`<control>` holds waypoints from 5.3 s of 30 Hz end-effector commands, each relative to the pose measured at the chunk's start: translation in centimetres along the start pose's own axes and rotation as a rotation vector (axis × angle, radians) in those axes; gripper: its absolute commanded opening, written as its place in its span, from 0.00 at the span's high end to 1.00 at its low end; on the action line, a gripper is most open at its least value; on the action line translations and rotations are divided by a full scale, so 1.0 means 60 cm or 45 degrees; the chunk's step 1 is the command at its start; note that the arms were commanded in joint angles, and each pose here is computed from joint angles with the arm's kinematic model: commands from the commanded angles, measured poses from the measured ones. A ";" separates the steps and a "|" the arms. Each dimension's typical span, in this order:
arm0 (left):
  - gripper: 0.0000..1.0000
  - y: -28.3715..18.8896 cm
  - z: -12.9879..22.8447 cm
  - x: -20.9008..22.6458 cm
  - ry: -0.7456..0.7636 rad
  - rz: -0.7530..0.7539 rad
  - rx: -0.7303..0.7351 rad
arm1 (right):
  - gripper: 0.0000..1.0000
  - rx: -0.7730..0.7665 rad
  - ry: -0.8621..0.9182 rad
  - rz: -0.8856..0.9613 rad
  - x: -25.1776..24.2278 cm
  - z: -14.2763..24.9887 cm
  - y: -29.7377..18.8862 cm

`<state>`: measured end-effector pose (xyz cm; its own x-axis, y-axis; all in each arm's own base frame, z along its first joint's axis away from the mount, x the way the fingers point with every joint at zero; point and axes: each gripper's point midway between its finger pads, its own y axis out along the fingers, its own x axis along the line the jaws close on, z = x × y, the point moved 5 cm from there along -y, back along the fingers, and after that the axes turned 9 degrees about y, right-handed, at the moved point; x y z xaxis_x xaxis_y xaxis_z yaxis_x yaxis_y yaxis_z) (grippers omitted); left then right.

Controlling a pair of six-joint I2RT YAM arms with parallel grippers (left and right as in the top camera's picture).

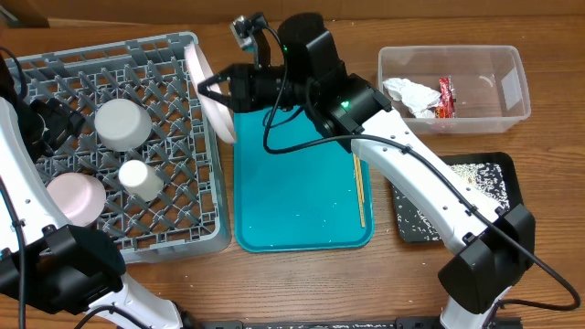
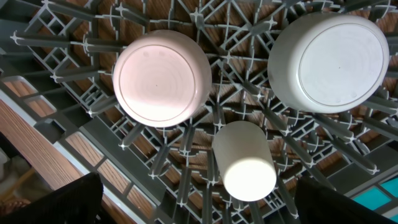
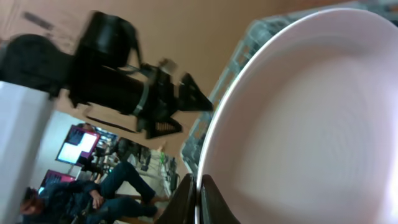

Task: Sort waste into correct bins and load items into the dishwasher
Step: 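Carry the white plate left over the teal tray toward the dish rack, then lower the white plate upright into the rack's right side and release, then move the right gripper over the chopsticks on the teal tray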

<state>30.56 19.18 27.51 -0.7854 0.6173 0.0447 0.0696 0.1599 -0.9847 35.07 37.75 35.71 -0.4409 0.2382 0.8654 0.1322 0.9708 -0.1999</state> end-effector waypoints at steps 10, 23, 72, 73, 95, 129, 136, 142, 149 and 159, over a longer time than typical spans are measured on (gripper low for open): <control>0.00 -0.011 -0.001 -0.002 -0.018 0.016 -0.027 | 0.96 -0.072 0.088 -0.192 -0.026 -0.040 0.051; 0.00 -0.011 -0.001 -0.002 -0.018 0.016 -0.027 | 0.96 -0.168 0.400 -0.204 -0.160 -0.074 0.086; 0.00 -0.011 -0.001 -0.002 -0.018 0.016 -0.027 | 0.96 -0.103 0.507 -0.264 -0.174 -0.048 0.122; 0.00 -0.011 -0.001 -0.002 -0.018 0.016 -0.027 | 0.96 -0.115 0.484 -0.296 -0.167 -0.054 0.117; 0.00 -0.011 -0.001 -0.002 -0.018 0.016 -0.027 | 0.75 -0.168 0.546 -0.145 -0.221 -0.054 0.125; 0.00 -0.011 -0.001 -0.002 -0.018 0.016 -0.027 | 0.01 -0.497 0.448 1.101 -0.091 -0.119 -0.312; 0.00 -0.011 -0.001 -0.002 -0.018 0.016 -0.027 | 0.11 -0.071 0.459 1.345 -0.142 -0.024 -0.300; 0.00 -0.011 -0.001 -0.002 -0.018 0.016 -0.027 | 0.39 0.117 0.457 1.719 -0.221 0.033 -0.294; 0.00 -0.011 -0.001 -0.002 -0.018 0.016 -0.027 | 0.34 0.281 0.553 1.802 -0.329 0.097 -0.270; 0.00 -0.011 -0.001 -0.002 -0.018 0.016 -0.027 | 0.52 0.353 0.630 1.742 -0.411 0.163 -0.233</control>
<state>30.58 19.14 27.50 -0.7852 0.6178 0.0416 0.0713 0.1569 -0.9850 35.84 18.20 13.24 0.2172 0.9758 -0.0247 0.0018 -0.0257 -0.9997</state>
